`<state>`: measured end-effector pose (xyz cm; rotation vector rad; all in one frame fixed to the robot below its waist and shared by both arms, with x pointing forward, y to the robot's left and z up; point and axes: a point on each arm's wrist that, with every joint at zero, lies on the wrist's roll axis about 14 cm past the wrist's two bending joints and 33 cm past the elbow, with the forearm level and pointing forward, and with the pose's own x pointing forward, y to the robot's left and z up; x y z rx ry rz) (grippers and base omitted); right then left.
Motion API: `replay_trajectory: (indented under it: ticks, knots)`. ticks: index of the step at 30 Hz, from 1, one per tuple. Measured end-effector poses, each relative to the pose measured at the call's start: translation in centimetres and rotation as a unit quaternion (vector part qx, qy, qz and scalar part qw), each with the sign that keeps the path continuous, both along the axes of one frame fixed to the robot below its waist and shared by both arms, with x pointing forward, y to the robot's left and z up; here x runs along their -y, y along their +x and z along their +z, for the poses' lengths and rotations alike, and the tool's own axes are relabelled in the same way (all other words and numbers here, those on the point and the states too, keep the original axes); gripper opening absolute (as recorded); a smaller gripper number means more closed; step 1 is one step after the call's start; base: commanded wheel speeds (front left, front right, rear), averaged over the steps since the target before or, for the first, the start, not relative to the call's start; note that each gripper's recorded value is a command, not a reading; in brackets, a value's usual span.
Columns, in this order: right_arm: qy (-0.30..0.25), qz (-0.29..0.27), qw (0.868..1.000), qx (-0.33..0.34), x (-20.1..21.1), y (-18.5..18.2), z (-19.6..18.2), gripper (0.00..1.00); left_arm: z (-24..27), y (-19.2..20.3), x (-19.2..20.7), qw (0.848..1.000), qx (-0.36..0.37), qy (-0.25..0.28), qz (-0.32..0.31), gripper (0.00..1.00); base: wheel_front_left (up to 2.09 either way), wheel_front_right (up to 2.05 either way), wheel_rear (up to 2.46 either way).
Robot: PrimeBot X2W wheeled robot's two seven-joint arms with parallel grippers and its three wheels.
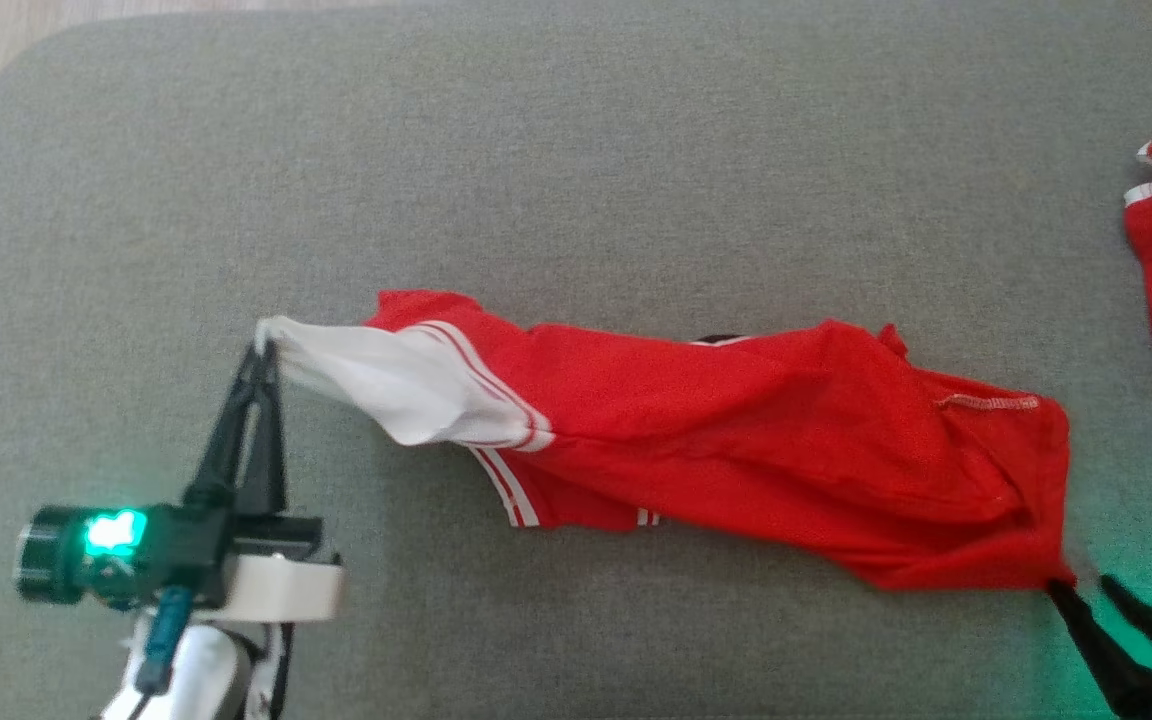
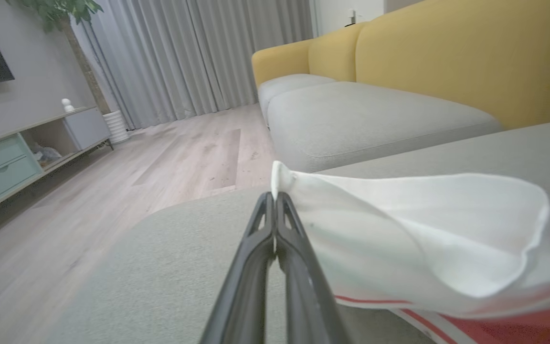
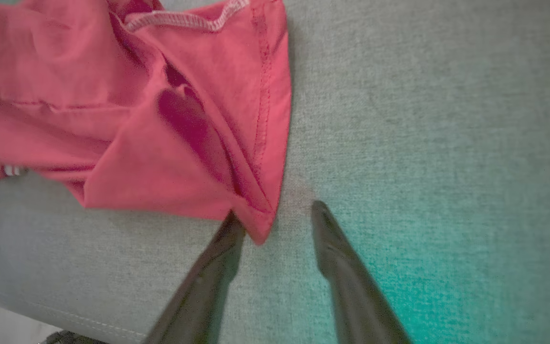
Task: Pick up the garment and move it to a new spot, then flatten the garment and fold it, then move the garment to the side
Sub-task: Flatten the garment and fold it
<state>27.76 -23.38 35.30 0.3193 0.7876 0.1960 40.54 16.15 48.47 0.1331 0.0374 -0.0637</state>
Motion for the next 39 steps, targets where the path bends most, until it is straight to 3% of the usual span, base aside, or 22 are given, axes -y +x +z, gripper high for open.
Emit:
replay_trajectory:
  ticks: [7,25,28,29,30,35,39]
  knots:
    - [0.026,-0.037,0.998,0.048,0.1,1.4,2.7,1.0,1.1,0.5,-0.7,1.0,0.015,0.002,0.012,0.0,0.0,0.0,0.0]
    - [0.001,0.103,0.991,0.086,-6.6,4.5,2.7,0.99,2.0,1.4,-1.0,1.0,0.027,0.008,0.009,0.0,0.0,0.0,0.0]
    - [0.001,0.118,0.991,0.068,-7.2,4.1,1.6,0.4,1.7,1.5,-1.4,1.0,0.023,0.011,0.012,0.0,0.0,0.0,0.0]
    - [0.001,0.122,0.99,0.064,-7.4,4.1,1.3,0.04,1.7,1.5,-1.4,1.0,0.022,0.011,0.012,0.0,0.0,0.0,0.0]
    - [0.002,0.124,0.99,0.064,-7.5,4.1,1.2,0.0,1.6,1.6,-1.5,1.0,0.022,0.011,0.013,0.0,0.0,0.0,0.0]
    - [-0.001,0.123,0.989,0.082,-7.0,4.7,1.7,0.0,2.4,1.8,-1.5,0.999,0.034,0.012,0.012,0.0,0.0,0.0,0.0]
    - [0.0,0.09,0.987,0.136,-5.2,6.6,4.5,0.0,4.7,1.8,-1.0,0.997,0.07,0.014,-0.004,0.0,0.0,0.0,0.0]
